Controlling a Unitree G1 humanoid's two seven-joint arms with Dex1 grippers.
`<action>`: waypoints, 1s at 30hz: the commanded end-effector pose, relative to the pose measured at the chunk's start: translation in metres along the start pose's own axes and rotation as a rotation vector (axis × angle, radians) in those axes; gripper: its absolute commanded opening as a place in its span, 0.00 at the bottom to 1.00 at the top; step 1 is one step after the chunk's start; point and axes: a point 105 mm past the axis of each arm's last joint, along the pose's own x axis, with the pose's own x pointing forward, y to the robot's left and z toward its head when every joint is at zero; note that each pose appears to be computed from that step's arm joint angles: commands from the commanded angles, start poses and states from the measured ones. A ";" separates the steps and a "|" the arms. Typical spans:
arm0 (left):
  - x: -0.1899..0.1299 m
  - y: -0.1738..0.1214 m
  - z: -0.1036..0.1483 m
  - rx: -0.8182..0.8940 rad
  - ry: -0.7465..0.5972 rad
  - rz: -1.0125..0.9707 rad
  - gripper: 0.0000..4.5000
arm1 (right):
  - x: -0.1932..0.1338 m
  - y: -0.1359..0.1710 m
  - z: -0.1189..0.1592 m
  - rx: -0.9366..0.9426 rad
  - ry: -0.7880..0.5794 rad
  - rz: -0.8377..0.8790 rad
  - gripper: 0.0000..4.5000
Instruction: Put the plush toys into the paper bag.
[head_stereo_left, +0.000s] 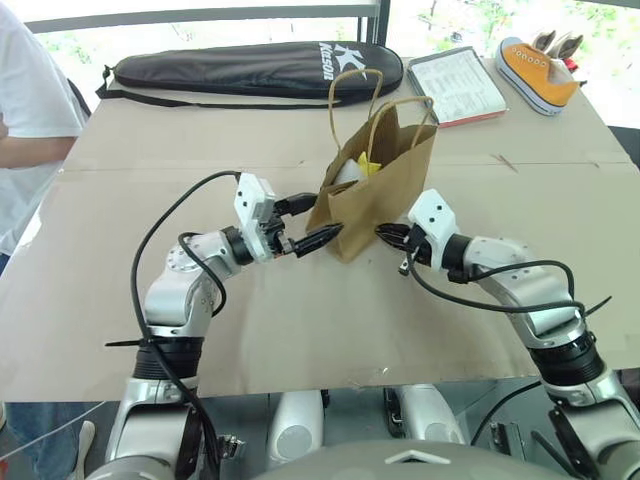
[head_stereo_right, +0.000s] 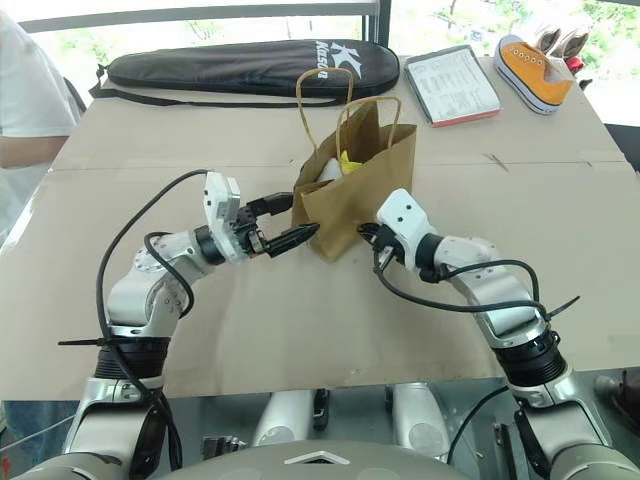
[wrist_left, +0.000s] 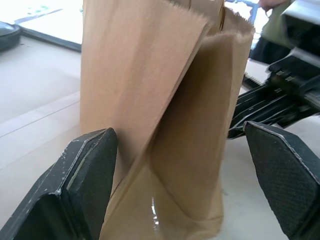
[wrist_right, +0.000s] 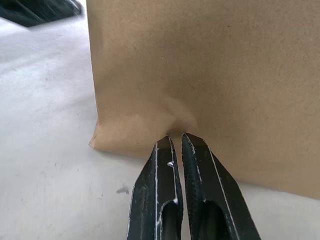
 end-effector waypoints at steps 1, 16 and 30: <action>0.007 -0.006 0.006 0.093 -0.017 0.038 0.97 | 0.001 0.000 0.012 -0.036 -0.041 0.008 0.00; 0.026 0.011 -0.005 0.143 -0.009 0.292 0.97 | -0.001 0.001 0.010 -0.035 -0.037 0.003 0.00; 0.024 0.023 0.022 0.137 -0.133 0.067 0.02 | -0.012 0.000 0.007 -0.031 -0.049 -0.035 0.00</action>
